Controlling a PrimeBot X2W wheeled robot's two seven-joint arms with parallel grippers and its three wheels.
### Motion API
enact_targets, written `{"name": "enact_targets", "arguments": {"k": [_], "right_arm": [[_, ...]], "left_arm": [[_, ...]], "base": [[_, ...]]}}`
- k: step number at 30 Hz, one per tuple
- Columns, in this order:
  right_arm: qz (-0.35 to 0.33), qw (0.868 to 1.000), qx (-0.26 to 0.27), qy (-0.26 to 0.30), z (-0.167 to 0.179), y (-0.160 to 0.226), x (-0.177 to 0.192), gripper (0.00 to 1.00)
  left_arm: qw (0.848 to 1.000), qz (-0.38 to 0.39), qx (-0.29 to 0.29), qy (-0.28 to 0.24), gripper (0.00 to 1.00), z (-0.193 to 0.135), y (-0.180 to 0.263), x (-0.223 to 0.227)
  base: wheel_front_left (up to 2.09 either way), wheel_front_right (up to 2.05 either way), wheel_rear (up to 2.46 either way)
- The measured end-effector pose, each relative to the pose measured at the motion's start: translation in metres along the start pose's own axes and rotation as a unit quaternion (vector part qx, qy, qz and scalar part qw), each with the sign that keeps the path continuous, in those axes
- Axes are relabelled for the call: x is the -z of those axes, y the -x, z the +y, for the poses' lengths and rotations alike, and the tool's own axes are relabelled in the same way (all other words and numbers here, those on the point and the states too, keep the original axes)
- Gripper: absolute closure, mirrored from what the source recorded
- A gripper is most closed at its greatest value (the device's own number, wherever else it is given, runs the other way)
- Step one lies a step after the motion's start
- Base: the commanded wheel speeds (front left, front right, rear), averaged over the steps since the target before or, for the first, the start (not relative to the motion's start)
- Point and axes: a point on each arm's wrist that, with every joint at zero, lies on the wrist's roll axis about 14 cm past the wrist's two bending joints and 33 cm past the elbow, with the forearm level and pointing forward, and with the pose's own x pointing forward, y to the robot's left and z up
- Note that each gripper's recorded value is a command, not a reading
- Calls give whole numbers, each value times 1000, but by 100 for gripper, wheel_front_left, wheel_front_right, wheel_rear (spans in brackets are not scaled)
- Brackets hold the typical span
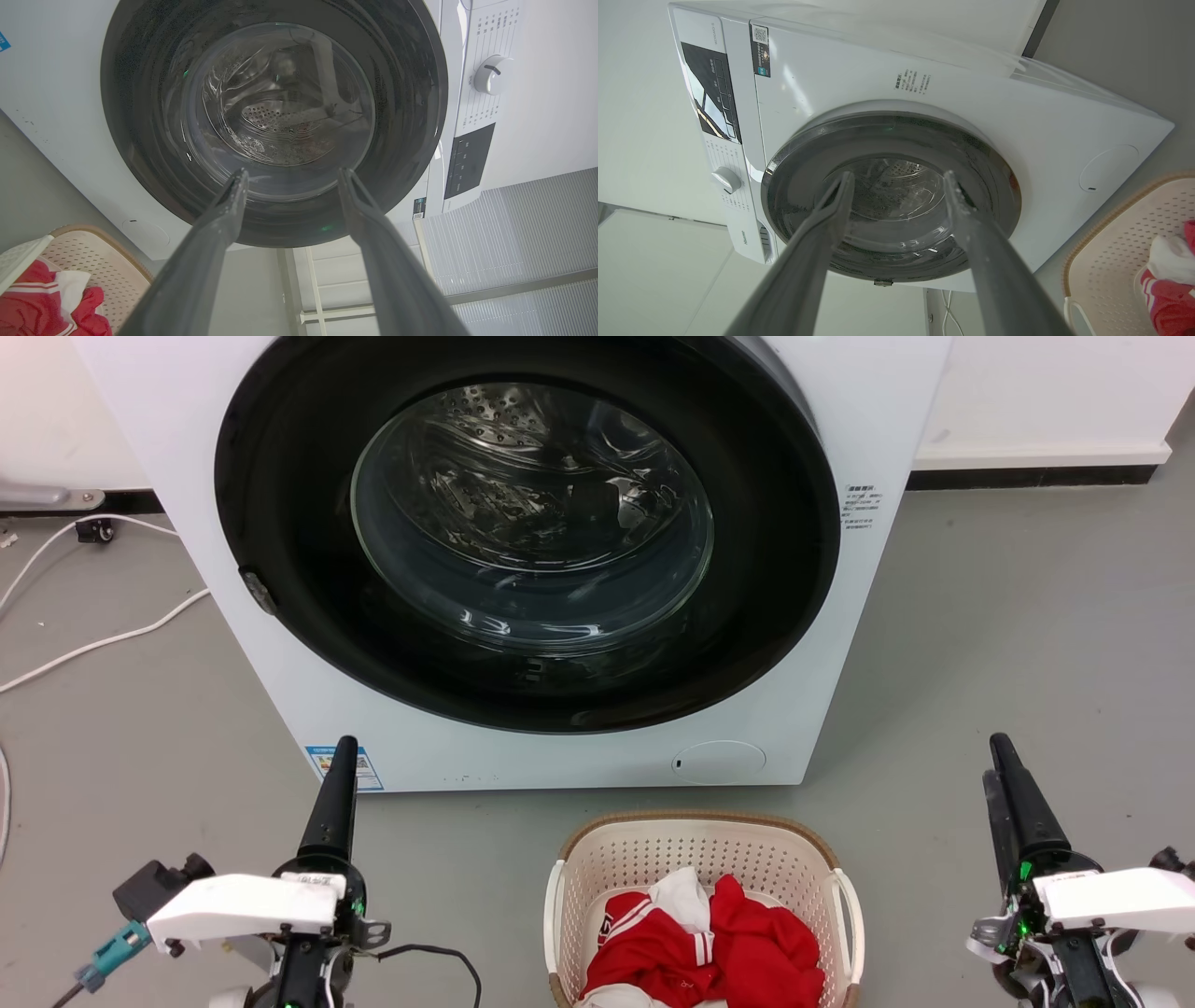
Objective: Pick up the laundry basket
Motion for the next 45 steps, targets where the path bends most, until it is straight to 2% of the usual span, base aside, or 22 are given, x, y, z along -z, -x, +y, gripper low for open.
{"name": "enact_targets", "arguments": {"k": [8,18,31,45], "right_arm": [[0,993,-28,112,18,-3,2,0],[1,971,-53,231,32,-3,9,0],[-1,934,-60,352,31,-2,13,0],[10,884,-56,464,23,-1,19,0]], "left_arm": [[995,-4,29,-92,0,-19,-4,1],[979,2,39,-198,0,-28,-5,12],[952,1,41,-303,0,-29,-4,20],[917,9,36,-398,0,-20,-2,30]], "base": [[0,0,0],[0,0,0],[0,0,0],[0,0,0]]}}
